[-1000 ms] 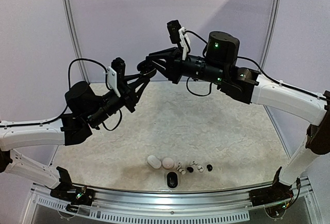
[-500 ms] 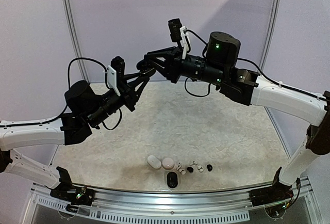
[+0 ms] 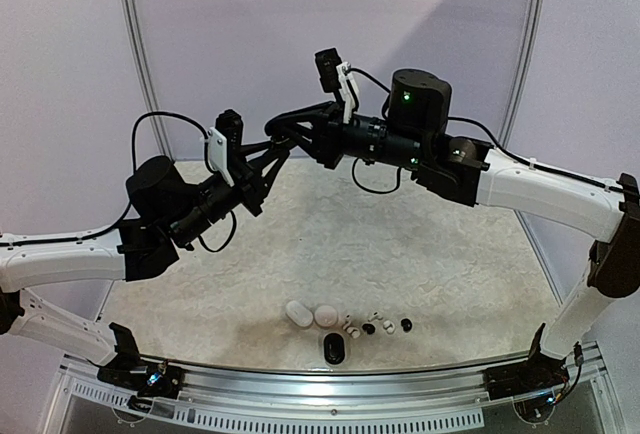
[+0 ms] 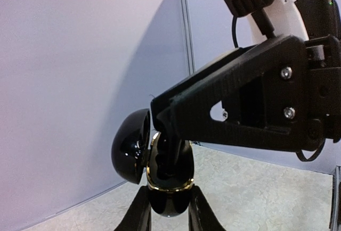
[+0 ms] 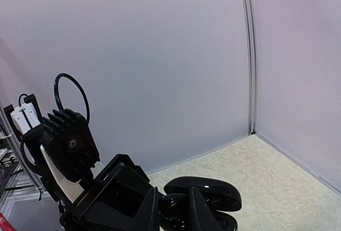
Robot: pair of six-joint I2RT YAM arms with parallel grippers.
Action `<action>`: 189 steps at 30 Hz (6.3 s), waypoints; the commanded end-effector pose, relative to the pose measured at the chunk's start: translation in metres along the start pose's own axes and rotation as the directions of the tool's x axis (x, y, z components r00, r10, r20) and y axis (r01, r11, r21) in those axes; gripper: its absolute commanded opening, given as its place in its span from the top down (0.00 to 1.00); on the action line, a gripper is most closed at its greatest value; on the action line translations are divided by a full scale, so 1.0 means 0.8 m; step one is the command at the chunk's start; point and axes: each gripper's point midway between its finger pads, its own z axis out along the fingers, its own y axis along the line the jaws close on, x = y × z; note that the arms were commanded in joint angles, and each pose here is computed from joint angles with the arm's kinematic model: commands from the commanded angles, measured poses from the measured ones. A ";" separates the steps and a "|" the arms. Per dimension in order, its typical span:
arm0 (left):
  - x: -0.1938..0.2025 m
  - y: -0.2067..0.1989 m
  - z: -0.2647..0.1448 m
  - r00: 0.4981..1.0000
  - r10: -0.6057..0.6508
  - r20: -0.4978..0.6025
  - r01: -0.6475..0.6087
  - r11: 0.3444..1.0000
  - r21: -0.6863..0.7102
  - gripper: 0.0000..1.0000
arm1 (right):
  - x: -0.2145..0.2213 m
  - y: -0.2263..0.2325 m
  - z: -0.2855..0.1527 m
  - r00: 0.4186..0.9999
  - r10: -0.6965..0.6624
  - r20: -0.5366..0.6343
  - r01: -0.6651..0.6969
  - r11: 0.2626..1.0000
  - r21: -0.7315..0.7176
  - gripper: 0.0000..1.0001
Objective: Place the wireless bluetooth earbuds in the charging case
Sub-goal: Insert the left earbud into the left side groove of the charging case, then close the charging case, then pass from the left arm to the right, then place the charging case with the earbuds at the center of the board.
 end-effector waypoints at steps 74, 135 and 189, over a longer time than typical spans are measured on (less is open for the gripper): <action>-0.005 0.010 -0.007 0.999 0.007 0.037 -0.007 1.000 -0.002 1.00 | -0.006 0.003 -0.015 0.987 -0.134 -0.085 0.137 0.990 0.039 0.58; -0.017 -0.075 -0.031 0.979 -0.201 -0.038 0.199 0.893 0.404 1.00 | 0.072 0.037 -0.080 0.933 -0.149 -0.327 0.045 0.952 -0.303 0.62; 0.145 -0.023 -0.046 0.947 -0.089 -0.309 0.111 0.992 0.056 0.01 | 0.422 -0.322 -0.319 0.011 0.583 -0.812 -0.177 0.801 0.573 0.40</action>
